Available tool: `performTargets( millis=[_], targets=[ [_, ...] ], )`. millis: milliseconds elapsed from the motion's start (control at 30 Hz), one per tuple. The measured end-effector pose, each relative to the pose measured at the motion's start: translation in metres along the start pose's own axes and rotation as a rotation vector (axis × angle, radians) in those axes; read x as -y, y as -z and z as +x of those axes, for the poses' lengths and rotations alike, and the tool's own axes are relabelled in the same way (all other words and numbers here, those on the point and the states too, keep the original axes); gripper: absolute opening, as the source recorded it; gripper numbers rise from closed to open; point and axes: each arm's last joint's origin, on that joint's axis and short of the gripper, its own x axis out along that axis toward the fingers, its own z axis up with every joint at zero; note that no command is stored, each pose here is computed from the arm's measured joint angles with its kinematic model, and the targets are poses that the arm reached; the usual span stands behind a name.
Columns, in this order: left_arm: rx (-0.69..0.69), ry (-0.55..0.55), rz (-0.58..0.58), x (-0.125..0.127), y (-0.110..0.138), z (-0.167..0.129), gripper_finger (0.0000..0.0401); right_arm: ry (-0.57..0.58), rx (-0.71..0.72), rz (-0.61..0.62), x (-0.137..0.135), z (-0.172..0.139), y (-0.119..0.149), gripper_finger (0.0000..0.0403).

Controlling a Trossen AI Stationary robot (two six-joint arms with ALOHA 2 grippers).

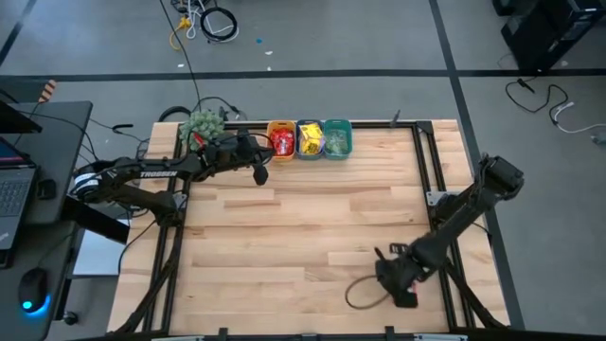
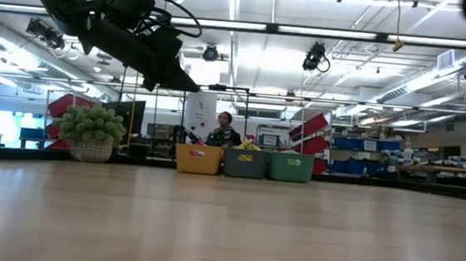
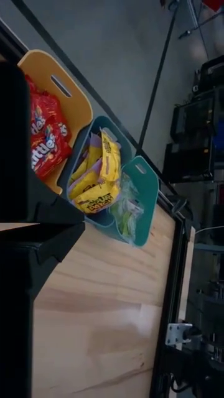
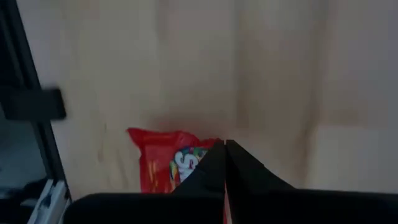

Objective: Sort candy
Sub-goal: Put the red candy pack into the yellow bin

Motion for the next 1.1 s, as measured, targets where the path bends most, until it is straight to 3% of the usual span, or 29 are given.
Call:
performTargets(
  millis=[167, 267, 367, 467, 633, 800, 1100],
  targets=[
    [0.012, 0.031, 0.000, 0.001, -0.002, -0.002, 0.0000, 0.020, 0.161, -0.036, 0.026, -0.031, -0.023, 0.0000],
    [0.039, 0.050, 0.000, 0.001, -0.007, -0.007, 0.0000, 0.082, 0.279, 0.022, 0.054, -0.049, -0.044, 0.0000],
    [0.063, 0.068, -0.005, 0.003, -0.012, -0.012, 0.0000, 0.113, 0.344, 0.056, 0.082, -0.059, -0.062, 0.0000],
    [0.053, 0.089, -0.012, 0.006, -0.012, -0.014, 0.0000, 0.113, 0.362, 0.016, 0.097, -0.064, -0.071, 0.0000],
    [0.005, 0.123, 0.011, 0.012, -0.007, -0.014, 0.0000, -0.014, 0.294, -0.061, 0.078, -0.060, -0.062, 0.0023],
    [-0.008, 0.140, 0.026, 0.018, -0.006, -0.014, 0.0000, -0.063, 0.232, -0.086, 0.040, -0.050, -0.037, 0.0082],
    [-0.028, 0.152, 0.034, 0.026, -0.004, -0.015, 0.0000, 0.079, 0.090, 0.003, 0.009, -0.035, 0.021, 0.0196]
  ],
)
